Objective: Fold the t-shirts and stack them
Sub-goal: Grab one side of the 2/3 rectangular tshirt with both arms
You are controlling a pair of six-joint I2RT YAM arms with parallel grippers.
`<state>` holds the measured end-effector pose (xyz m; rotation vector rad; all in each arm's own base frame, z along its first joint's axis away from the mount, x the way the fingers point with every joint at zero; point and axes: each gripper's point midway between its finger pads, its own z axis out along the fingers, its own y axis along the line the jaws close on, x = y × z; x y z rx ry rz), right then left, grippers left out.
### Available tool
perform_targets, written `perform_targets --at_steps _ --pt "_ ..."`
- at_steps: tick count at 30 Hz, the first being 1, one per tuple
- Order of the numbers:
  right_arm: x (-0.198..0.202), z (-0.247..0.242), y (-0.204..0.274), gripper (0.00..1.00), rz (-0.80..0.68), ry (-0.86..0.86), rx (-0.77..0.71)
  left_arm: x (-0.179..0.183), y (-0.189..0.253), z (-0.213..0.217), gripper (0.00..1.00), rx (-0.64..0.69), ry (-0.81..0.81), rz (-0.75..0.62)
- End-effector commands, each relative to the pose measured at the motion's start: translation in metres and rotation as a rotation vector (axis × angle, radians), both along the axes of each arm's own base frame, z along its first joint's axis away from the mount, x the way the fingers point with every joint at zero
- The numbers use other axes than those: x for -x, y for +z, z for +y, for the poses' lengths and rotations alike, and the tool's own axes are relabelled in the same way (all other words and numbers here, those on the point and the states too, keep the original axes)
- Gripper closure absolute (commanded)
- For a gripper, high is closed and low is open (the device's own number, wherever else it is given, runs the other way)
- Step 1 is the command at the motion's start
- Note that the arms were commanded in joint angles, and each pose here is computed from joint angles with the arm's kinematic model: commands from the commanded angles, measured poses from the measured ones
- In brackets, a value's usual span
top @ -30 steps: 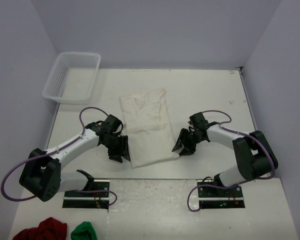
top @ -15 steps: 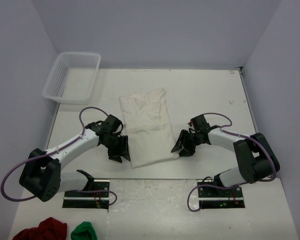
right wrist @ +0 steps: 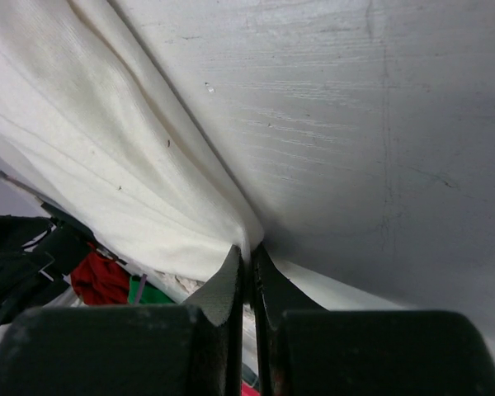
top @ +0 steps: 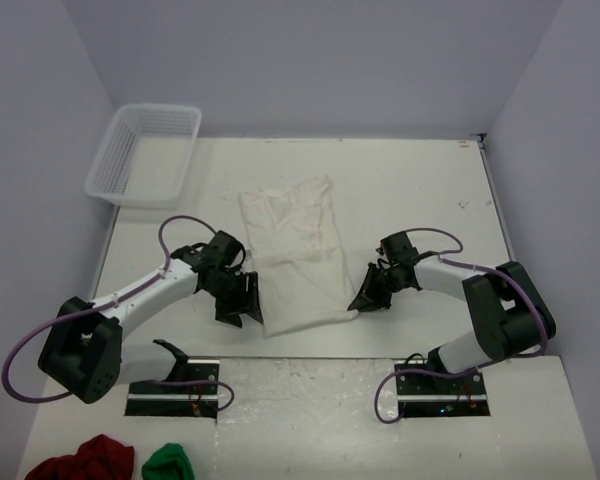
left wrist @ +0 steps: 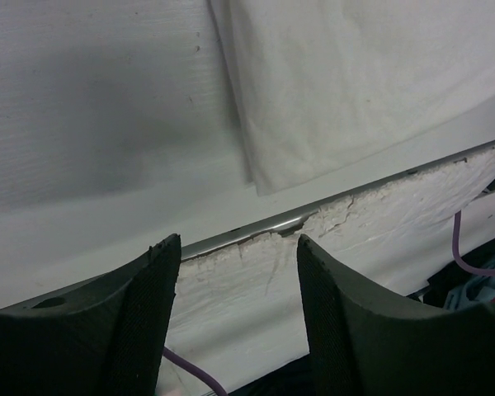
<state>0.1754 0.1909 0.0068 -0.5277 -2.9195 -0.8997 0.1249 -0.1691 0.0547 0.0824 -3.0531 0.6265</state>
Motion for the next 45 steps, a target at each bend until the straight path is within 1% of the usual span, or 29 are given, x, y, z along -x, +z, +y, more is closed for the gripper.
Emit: perform_targets --at_steps 1,2,3,5,10,15,17,27,30,35,45 --pt "0.013 -0.023 -0.023 1.00 0.021 0.007 0.135 0.006 0.004 -0.016 0.40 0.112 -0.033 0.017" --pt "0.013 -0.023 -0.023 1.00 0.020 0.009 0.135 0.005 0.004 -0.023 0.41 0.151 -0.041 0.011" --pt "0.013 -0.023 -0.022 1.00 0.018 0.008 0.134 0.009 0.005 -0.026 0.42 0.181 -0.046 0.036" --pt "0.012 -0.022 -0.022 1.00 0.015 0.011 0.133 0.014 -0.001 -0.026 0.44 0.187 -0.048 0.054" --pt "0.011 -0.020 -0.022 1.00 0.013 0.013 0.123 0.019 -0.022 -0.011 0.45 0.098 -0.024 0.063" --pt "0.012 -0.018 -0.023 1.00 0.017 0.016 0.113 0.006 -0.032 -0.011 0.45 0.076 0.014 0.013" --pt "0.013 -0.018 -0.022 1.00 0.015 0.018 0.109 0.001 -0.032 -0.015 0.45 0.093 0.022 -0.006" --pt "0.013 -0.016 -0.020 1.00 0.009 0.026 0.101 -0.019 -0.040 -0.031 0.45 0.129 0.056 -0.016" --pt "0.011 -0.015 -0.018 1.00 0.004 0.028 0.098 -0.026 -0.038 -0.039 0.46 0.184 0.089 -0.057" --pt "0.008 -0.015 -0.015 1.00 -0.009 0.032 0.098 -0.019 -0.044 -0.037 0.47 0.202 0.176 -0.043" --pt "0.013 -0.014 -0.017 1.00 -0.007 0.035 0.086 -0.006 -0.062 -0.024 0.48 0.137 0.200 -0.031"
